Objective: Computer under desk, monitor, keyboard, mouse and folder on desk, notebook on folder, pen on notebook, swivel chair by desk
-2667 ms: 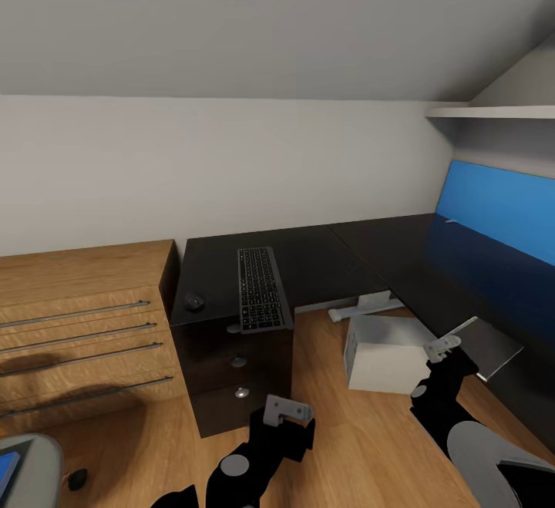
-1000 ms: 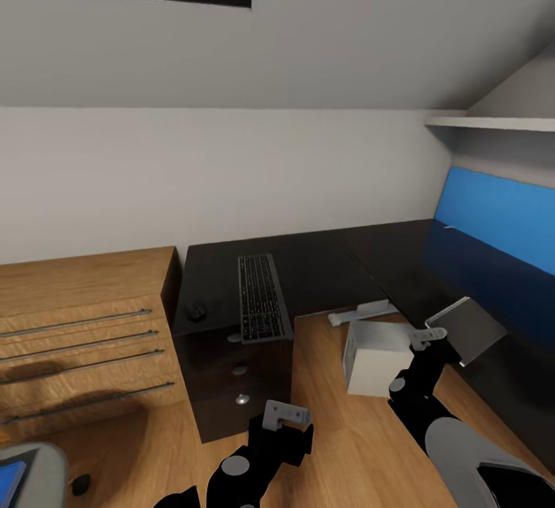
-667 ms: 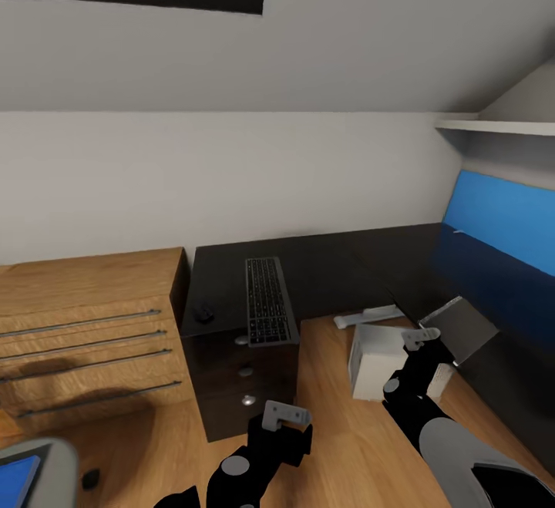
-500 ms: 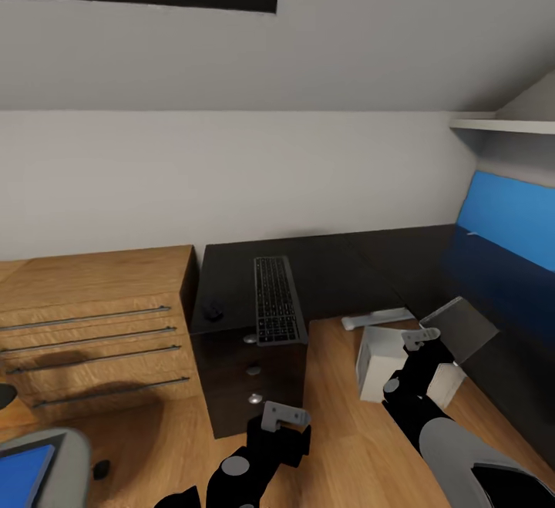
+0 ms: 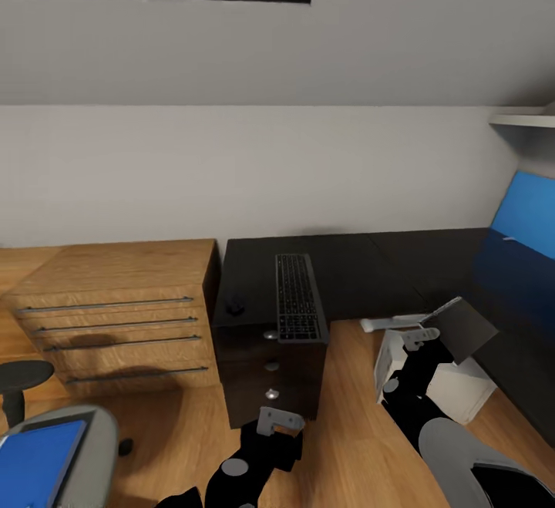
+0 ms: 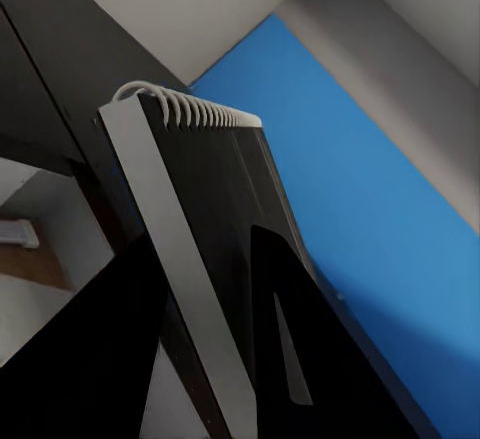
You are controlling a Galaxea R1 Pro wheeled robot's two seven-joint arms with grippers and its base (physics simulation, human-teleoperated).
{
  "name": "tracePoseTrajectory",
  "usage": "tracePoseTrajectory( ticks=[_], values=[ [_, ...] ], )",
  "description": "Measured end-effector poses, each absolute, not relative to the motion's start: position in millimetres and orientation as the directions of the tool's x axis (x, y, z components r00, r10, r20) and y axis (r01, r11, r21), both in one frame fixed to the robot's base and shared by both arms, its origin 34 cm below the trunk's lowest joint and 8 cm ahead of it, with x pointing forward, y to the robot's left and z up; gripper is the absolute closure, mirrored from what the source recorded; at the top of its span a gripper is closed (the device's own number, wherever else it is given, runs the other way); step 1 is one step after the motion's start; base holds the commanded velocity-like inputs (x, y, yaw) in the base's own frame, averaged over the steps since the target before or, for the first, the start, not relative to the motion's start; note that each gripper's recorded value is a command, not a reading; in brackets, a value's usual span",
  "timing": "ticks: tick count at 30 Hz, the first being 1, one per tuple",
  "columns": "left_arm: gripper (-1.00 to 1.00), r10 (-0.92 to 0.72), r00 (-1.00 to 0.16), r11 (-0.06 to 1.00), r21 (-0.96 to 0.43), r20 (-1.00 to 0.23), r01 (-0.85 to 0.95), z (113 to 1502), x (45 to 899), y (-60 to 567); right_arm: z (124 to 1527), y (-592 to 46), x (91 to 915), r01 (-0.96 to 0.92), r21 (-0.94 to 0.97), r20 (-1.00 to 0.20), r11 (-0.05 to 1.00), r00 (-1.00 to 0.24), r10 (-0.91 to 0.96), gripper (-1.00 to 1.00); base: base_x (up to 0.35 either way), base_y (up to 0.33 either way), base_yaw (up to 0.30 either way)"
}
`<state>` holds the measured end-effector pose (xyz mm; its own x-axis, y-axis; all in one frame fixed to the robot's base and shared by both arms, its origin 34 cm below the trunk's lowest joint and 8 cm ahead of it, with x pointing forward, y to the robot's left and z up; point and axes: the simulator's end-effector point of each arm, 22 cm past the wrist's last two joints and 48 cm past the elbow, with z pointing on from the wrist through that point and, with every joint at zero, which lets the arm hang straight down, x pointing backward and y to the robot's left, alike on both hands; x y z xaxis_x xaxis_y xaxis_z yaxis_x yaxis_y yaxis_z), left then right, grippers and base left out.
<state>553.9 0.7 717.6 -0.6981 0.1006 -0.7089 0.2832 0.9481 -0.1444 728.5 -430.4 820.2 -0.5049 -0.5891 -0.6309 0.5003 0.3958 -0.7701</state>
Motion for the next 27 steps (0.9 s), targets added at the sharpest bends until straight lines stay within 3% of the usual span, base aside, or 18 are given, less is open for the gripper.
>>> tracePoseTrajectory(
  ticks=[11, 27],
  values=[
    [-1.0, 0.088, -0.723, 0.963, -0.127, -0.685, 0.237, 691, 556, 12, 815, -428, 730, 0.486, -0.782, -0.616, 0.391, -0.506, -0.603, 1.0, 0.0, 0.0, 0.13],
    [-1.0, 0.083, -0.726, 0.964, -0.131, -0.683, 0.233, 690, 556, 10, 816, -420, 735, 0.462, -0.804, -0.583, 0.376, -0.482, -0.654, 1.0, 0.0, 0.0, 0.011]
  ],
)
